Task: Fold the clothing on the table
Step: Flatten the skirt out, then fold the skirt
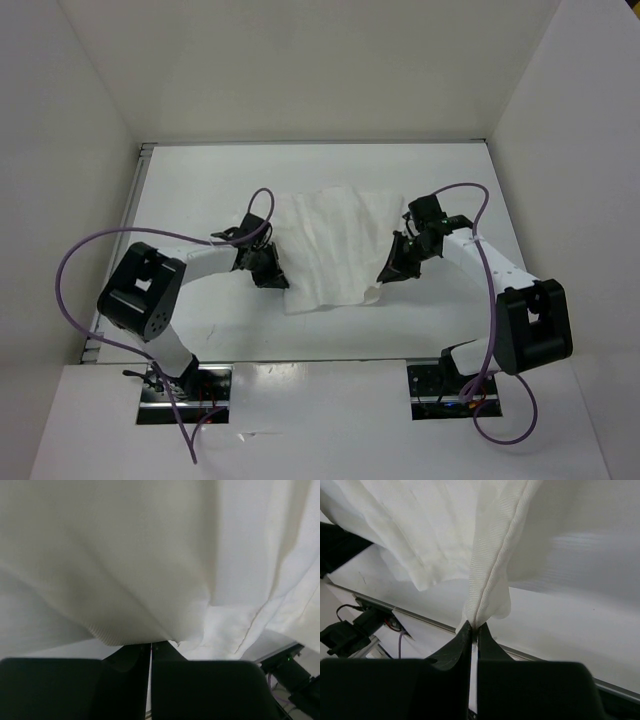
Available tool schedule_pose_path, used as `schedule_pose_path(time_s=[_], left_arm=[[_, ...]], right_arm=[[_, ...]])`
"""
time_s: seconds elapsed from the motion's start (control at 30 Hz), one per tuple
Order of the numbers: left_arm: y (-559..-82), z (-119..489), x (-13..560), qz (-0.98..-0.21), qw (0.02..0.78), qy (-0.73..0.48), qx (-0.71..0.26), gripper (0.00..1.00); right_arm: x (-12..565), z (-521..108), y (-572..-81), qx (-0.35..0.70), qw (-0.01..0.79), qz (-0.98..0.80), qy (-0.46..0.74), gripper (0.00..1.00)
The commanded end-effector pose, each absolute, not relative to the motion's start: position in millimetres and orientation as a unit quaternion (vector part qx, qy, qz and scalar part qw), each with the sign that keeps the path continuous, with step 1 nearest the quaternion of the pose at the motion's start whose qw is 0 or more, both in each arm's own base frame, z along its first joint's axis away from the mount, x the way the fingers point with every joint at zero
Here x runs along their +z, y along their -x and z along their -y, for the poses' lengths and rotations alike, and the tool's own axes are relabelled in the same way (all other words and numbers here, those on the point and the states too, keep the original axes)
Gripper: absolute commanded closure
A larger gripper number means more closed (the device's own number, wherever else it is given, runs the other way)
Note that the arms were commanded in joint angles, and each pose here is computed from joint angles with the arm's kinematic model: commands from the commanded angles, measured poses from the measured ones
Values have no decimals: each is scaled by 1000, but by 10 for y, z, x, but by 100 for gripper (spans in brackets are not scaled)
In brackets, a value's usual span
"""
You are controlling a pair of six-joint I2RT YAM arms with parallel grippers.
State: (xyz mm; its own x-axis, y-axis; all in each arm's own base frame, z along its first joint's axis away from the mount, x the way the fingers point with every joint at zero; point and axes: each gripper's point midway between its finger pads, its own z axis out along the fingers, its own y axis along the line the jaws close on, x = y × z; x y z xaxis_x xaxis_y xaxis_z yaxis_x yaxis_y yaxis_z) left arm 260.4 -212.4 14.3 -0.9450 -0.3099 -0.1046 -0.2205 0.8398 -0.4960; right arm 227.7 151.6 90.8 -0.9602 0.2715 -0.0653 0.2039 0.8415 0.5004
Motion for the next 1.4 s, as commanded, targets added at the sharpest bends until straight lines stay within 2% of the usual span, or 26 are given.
schedule_pose_path(time_s=[0.0,0.07,0.23,0.4,0.5,0.53,0.57,0.6,0.73,0.8,0.87,0.93,0.97,1.03,1.37], left_arm=[[-3013,1774,144,-961,141,146,-188,100],[-3347,1609,323,-956,182,154,-172,100],[-3768,1054,560,-946,231,194,-119,100],[-3835,911,579,-944,234,201,-113,100],[-3711,999,458,-949,207,195,-134,99],[-3692,1012,469,-948,209,194,-139,87],[-3610,1018,424,-949,202,197,-143,45],[-3580,1017,418,-947,203,202,-144,37],[-3395,996,490,-943,208,213,-150,30],[-3324,1012,503,-941,208,215,-158,30],[-3206,1036,482,-941,204,212,-169,35],[-3172,1116,461,-939,198,204,-193,45],[-3133,1146,434,-939,191,202,-201,59],[-3117,1277,433,-936,184,193,-229,68],[-3028,1521,243,-944,149,169,-243,55]], right_arm=[[990,-1595,-2362,281,79,-950,-111,100],[946,-1607,-2353,281,67,-951,-113,100],[870,-1560,-2368,265,70,-954,-118,100],[743,-1522,-2340,249,55,-959,-125,100],[720,-1521,-2336,247,51,-959,-126,100],[698,-1520,-2332,246,47,-960,-127,100],[698,-1520,-2332,246,47,-960,-127,100],[698,-1520,-2332,246,47,-960,-127,100],[656,-1523,-2344,244,43,-960,-128,100],[656,-1523,-2344,244,43,-960,-128,100],[656,-1523,-2344,244,43,-960,-128,100],[633,-1522,-2340,243,38,-961,-129,100],[633,-1522,-2340,243,38,-961,-129,100],[633,-1522,-2340,243,38,-961,-129,100],[633,-1522,-2340,243,38,-961,-129,100]])
